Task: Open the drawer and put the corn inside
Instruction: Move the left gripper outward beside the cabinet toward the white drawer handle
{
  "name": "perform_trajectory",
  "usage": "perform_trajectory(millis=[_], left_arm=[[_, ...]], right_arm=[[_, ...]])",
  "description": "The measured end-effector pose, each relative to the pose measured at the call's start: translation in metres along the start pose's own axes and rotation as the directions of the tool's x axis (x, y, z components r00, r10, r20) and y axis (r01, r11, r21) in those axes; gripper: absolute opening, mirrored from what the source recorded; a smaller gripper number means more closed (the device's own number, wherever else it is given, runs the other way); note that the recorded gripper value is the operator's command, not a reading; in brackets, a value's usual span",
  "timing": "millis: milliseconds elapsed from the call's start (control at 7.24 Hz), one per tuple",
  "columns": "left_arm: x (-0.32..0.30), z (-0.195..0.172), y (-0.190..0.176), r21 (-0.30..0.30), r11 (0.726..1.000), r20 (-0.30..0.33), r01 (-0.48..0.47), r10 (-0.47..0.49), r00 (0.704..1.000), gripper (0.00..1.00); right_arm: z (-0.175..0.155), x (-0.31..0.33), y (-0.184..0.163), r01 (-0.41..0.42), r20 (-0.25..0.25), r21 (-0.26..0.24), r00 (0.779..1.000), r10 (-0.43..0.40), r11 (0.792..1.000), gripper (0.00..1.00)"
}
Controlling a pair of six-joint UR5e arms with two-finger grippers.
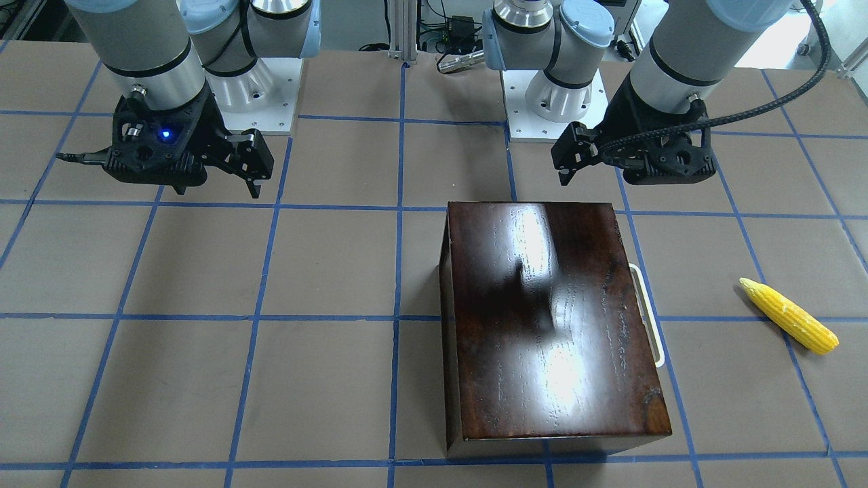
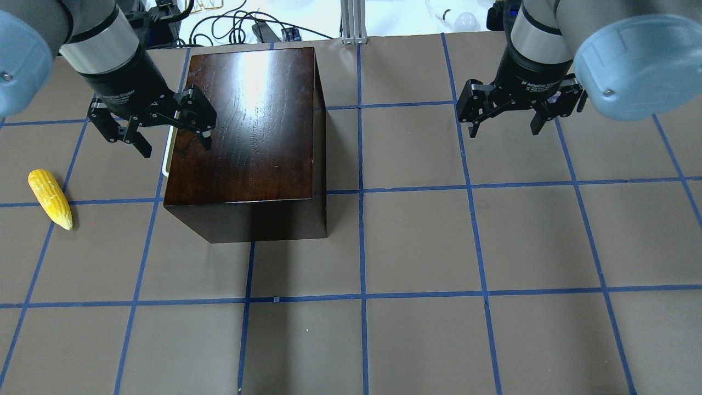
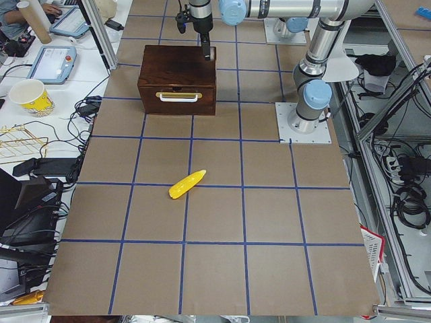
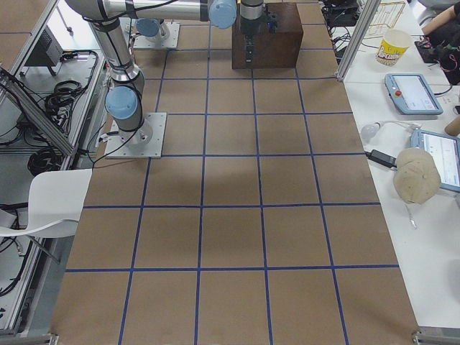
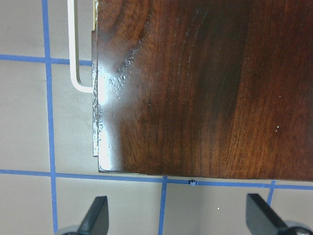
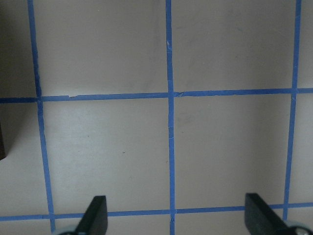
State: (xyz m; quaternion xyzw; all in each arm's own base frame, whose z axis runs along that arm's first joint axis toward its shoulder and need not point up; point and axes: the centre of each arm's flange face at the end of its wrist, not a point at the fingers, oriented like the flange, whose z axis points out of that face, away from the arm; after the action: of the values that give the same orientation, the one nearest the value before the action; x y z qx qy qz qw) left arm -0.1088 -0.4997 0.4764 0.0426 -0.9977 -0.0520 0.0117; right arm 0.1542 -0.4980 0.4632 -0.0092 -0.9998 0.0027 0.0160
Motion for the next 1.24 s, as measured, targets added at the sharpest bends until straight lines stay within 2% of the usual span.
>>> perform_trajectory(millis=[553, 829, 967, 1105, 1243], left_arm=[[-0.006, 0.0, -0.003, 0.004, 1.0, 0.013, -0.009, 0.009, 1.0, 1.0], [-0.052, -0.002, -0.013, 0.009, 0.999, 0.067, 0.036, -0.037, 0.997, 1.0], [-0.083, -0.003, -0.021, 0.023, 0.997, 0.072, 0.074, -0.075, 0.995, 1.0], [-0.109, -0.004, -0.027, 0.036, 0.997, 0.07, 0.072, -0.075, 0.995, 1.0], [-0.13, -0.001, -0.034, 0.04, 0.999, 0.05, 0.029, -0.031, 0.998, 1.0]], right_arm=[[0.001, 0.0, 0.0, 0.0, 0.0, -0.001, 1.0, 0.0, 1.0, 1.0], [0.0, 0.0, 0.0, 0.0, 0.0, -0.001, 1.0, 0.0, 1.0, 1.0], [0.0, 0.0, 0.0, 0.0, 0.0, -0.001, 1.0, 0.0, 1.0, 1.0], [0.0, 0.0, 0.0, 0.0, 0.0, 0.0, 1.0, 0.0, 1.0, 1.0], [0.0, 0.0, 0.0, 0.0, 0.0, 0.0, 1.0, 0.0, 1.0, 1.0]])
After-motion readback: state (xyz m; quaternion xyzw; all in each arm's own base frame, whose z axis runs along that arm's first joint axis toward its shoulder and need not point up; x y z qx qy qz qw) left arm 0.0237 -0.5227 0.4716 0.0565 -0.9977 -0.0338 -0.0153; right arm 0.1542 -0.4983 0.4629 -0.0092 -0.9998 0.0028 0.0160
